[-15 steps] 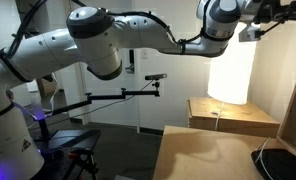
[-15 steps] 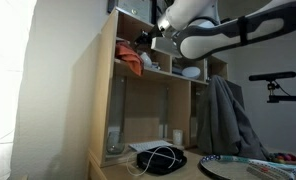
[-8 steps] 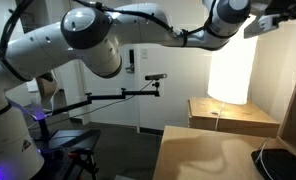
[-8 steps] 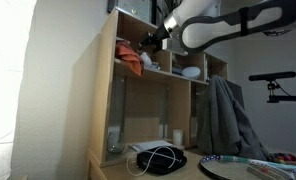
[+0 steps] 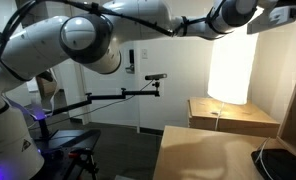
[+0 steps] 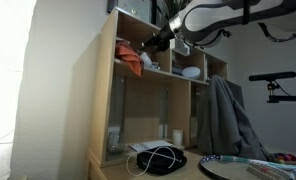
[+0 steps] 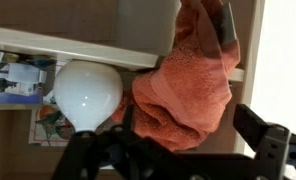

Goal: Move the tennis rack slightly to the right. Pick up the orange towel from the top compartment and put it on the table.

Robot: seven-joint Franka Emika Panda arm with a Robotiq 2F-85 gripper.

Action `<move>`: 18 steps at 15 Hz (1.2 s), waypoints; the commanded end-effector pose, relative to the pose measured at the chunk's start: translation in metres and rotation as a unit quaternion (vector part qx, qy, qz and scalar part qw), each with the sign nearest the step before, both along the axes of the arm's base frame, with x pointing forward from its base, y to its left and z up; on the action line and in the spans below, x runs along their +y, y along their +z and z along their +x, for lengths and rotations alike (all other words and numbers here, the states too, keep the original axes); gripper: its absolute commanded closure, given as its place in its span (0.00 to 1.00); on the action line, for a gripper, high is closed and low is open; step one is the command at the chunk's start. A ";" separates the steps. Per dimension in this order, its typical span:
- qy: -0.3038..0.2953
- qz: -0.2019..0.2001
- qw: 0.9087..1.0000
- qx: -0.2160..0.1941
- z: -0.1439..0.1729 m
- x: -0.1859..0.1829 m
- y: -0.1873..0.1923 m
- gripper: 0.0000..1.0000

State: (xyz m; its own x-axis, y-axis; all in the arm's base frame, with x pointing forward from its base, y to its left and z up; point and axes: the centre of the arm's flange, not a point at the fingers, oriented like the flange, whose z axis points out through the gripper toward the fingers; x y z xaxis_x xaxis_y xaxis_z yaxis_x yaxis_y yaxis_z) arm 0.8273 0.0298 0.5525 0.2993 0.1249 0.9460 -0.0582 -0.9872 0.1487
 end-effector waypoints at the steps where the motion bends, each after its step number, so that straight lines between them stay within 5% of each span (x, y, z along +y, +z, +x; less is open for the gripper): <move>1: 0.003 -0.010 1.000 0.015 0.070 -0.011 0.026 0.00; 18: 0.014 -0.063 0.998 0.024 0.073 0.034 0.013 0.00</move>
